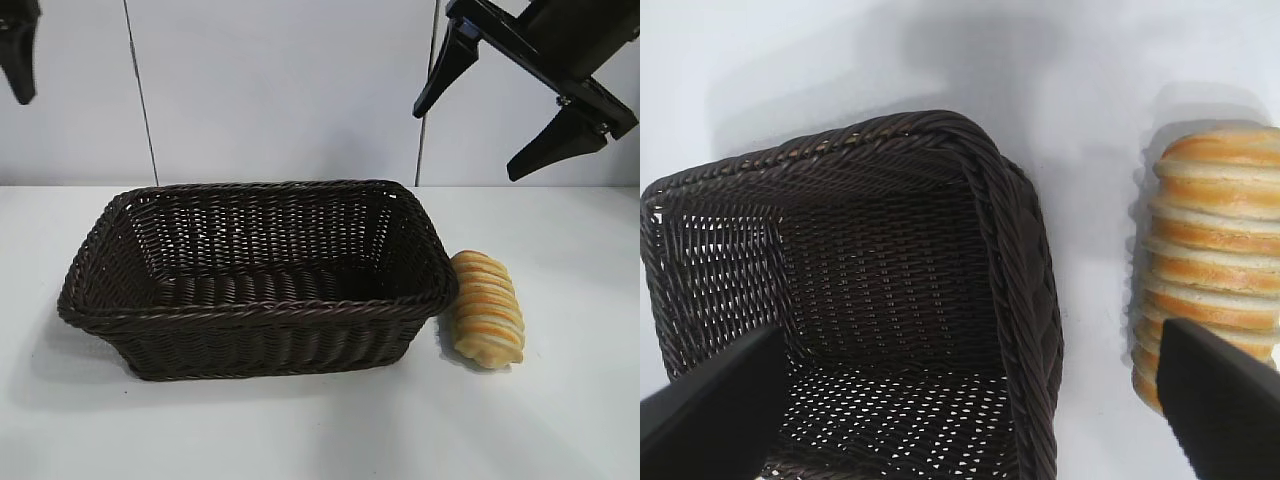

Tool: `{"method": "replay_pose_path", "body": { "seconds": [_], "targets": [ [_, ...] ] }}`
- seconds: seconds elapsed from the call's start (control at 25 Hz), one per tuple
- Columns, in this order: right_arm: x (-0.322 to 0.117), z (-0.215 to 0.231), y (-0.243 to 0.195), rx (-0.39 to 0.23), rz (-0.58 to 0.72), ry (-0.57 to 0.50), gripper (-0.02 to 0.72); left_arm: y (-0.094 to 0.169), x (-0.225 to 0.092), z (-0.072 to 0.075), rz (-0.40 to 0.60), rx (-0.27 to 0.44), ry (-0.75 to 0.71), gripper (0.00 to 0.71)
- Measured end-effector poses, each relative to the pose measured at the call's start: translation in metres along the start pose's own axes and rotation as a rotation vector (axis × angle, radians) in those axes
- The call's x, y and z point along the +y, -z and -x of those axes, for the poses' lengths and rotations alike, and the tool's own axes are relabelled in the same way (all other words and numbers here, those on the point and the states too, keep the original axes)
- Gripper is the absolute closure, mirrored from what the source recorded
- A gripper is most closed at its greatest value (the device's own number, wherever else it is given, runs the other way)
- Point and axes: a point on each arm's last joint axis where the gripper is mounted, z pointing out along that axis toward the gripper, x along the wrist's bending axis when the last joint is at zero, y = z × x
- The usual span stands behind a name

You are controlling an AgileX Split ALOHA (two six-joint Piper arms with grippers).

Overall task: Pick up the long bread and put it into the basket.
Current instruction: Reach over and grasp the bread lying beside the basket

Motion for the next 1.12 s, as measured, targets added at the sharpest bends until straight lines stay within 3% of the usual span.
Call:
{"method": "replay_pose_path", "body": {
  "seconds": [0.12,0.36,0.56,0.68,0.84,1.12],
  "targets": [
    [0.0,0.0,0.0,0.0,0.0,0.0,0.008,0.032,-0.005,-0.009,0.069,0.012,-0.002,0.017],
    [0.0,0.0,0.0,0.0,0.0,0.0,0.008,0.13,-0.047,-0.005,0.267,0.002,-0.036,0.017],
    [0.0,0.0,0.0,0.0,0.0,0.007,0.008,0.222,-0.122,0.008,0.503,-0.007,-0.079,0.017],
    [0.0,0.0,0.0,0.0,0.0,0.012,0.008,0.253,-0.176,0.016,0.625,-0.04,-0.137,0.017],
    [0.0,0.0,0.0,0.0,-0.004,0.019,0.008,0.265,-0.247,0.015,0.731,-0.057,-0.189,0.017],
    [0.0,0.0,0.0,0.0,-0.004,0.024,0.008,0.232,-0.342,0.008,0.823,-0.055,-0.194,0.017]
  ]
}}
